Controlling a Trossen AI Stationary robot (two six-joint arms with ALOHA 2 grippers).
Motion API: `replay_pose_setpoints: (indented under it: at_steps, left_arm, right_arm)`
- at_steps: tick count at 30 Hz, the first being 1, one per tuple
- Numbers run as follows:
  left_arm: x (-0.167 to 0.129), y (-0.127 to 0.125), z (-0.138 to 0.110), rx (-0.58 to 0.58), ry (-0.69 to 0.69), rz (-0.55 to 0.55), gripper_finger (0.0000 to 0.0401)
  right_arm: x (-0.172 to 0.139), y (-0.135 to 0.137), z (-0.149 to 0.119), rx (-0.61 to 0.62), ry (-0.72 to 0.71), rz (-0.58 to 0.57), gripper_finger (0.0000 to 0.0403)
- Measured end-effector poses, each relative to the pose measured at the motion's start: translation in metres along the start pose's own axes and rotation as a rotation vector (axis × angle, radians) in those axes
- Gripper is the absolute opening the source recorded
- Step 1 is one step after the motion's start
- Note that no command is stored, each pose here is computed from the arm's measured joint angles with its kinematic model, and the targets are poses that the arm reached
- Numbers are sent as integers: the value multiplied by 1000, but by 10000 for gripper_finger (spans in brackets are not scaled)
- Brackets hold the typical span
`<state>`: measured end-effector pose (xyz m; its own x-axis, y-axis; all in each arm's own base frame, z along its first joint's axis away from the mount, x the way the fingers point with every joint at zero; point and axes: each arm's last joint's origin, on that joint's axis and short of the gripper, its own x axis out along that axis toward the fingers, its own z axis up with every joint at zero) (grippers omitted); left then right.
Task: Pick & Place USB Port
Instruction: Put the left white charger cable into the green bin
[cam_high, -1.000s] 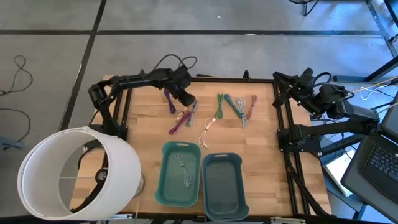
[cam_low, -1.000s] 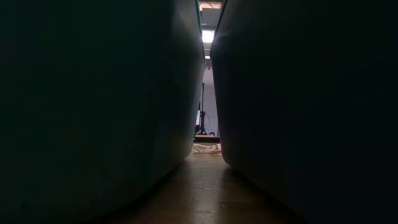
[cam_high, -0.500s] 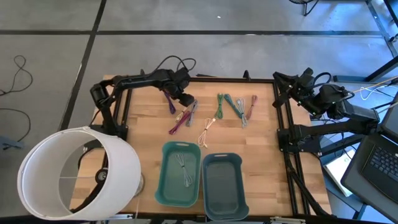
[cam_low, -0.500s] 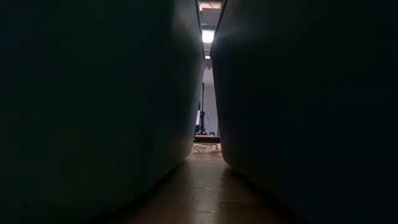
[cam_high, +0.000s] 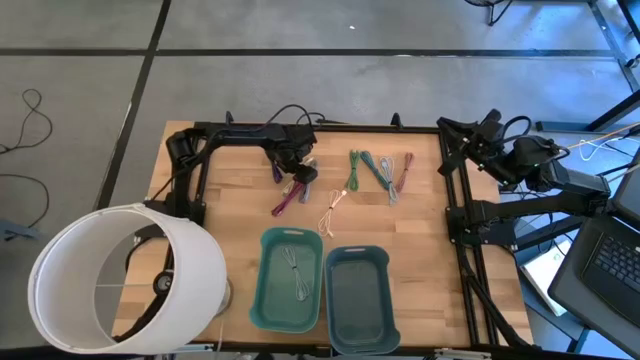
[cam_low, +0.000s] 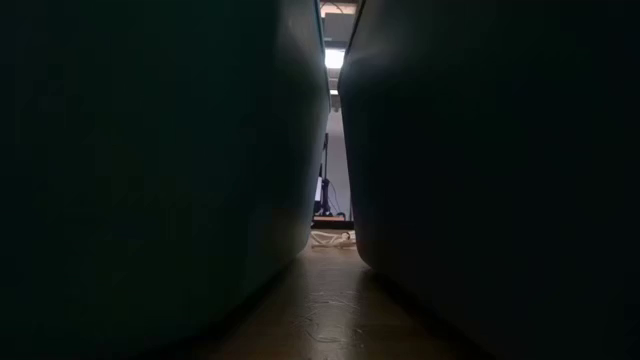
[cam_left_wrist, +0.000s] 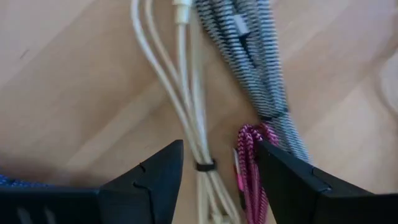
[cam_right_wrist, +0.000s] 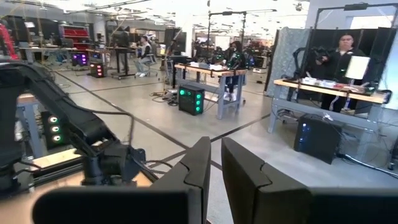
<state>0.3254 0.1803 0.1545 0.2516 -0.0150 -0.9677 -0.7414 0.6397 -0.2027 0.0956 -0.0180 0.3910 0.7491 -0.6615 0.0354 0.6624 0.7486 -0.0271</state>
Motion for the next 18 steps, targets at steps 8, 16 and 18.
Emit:
replay_pose_setpoints:
  at_steps: [8, 16, 18]
  left_arm:
    - [13, 1, 5, -11, -34, 44, 196]
    - [13, 2, 7, -45, -67, 74, 184]
    - [13, 2, 8, -58, -76, 67, 167]
  right_arm:
    - [0, 1, 0, 4, -1, 17, 44]
    - [0, 1, 0, 0, -2, 17, 44]
    - [0, 1, 0, 0, -2, 17, 44]
